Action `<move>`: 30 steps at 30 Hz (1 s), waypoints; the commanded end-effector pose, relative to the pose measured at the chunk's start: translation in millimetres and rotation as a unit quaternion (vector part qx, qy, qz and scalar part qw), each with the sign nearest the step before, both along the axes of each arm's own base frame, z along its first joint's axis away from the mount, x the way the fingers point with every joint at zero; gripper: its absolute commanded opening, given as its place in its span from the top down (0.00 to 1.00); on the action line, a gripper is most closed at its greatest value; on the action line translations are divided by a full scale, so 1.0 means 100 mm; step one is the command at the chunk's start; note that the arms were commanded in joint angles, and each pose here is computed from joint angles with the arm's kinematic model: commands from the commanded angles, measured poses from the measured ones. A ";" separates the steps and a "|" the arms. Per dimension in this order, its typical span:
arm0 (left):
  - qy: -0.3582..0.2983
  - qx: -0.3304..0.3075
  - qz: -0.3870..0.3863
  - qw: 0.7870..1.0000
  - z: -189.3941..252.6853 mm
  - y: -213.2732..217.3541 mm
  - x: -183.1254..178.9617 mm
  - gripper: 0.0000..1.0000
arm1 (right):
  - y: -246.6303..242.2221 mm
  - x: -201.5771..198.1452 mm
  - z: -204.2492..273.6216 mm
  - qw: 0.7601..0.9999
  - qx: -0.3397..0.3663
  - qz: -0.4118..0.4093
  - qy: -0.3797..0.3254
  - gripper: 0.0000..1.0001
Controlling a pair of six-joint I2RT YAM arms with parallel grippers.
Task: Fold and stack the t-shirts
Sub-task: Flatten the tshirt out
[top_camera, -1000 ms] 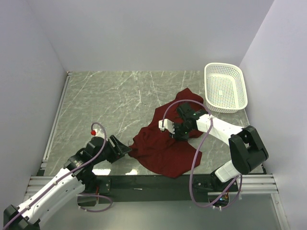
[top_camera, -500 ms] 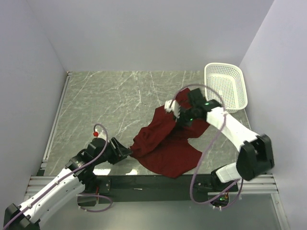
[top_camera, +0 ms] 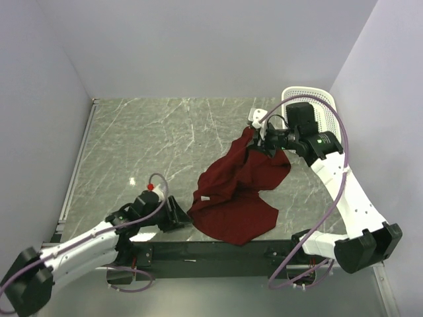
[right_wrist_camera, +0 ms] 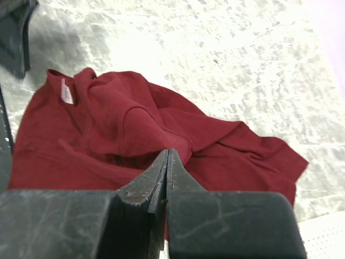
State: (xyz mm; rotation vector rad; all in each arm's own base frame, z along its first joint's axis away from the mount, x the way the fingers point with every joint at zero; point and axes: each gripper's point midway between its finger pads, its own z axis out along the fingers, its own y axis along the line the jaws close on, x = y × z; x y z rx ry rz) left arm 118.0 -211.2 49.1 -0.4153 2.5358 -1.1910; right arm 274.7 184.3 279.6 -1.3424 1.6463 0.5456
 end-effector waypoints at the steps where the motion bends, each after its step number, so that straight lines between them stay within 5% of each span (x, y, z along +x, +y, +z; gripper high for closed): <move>1: -0.035 -0.032 -0.069 0.996 0.16 -0.29 -0.08 0.40 | 0.06 0.01 0.16 0.999 0.029 -0.003 0.014 1.00; 8: -0.006 0.108 -0.046 0.993 -0.21 -0.18 0.00 0.40 | 0.04 0.02 0.17 0.999 0.035 -0.009 0.015 1.00; 13: -0.016 0.091 -0.038 0.995 -0.17 -0.33 0.13 0.43 | 0.02 -0.01 0.22 0.999 0.048 -0.008 0.015 1.00; 16: 0.003 0.108 -0.052 0.993 -0.28 -0.42 0.17 0.57 | -0.01 0.00 0.28 0.998 0.053 -0.012 0.010 1.00; 20: -0.002 0.160 -0.052 0.986 -0.41 -0.40 0.30 0.99 | -0.06 -0.02 0.41 0.998 0.061 -0.016 0.002 1.00; 22: -0.028 0.207 -0.058 0.976 -0.30 -0.35 0.47 0.99 | -0.08 -0.02 0.50 0.998 0.063 -0.018 -0.010 1.00; 25: -0.117 0.294 -0.003 0.949 0.19 -0.09 1.16 0.99 | -0.13 0.04 0.62 0.997 0.066 -0.031 -0.027 1.00; 30: -0.238 0.317 0.158 0.904 1.44 0.62 2.66 1.00 | -0.16 0.17 0.93 0.993 0.092 -0.053 -0.055 1.00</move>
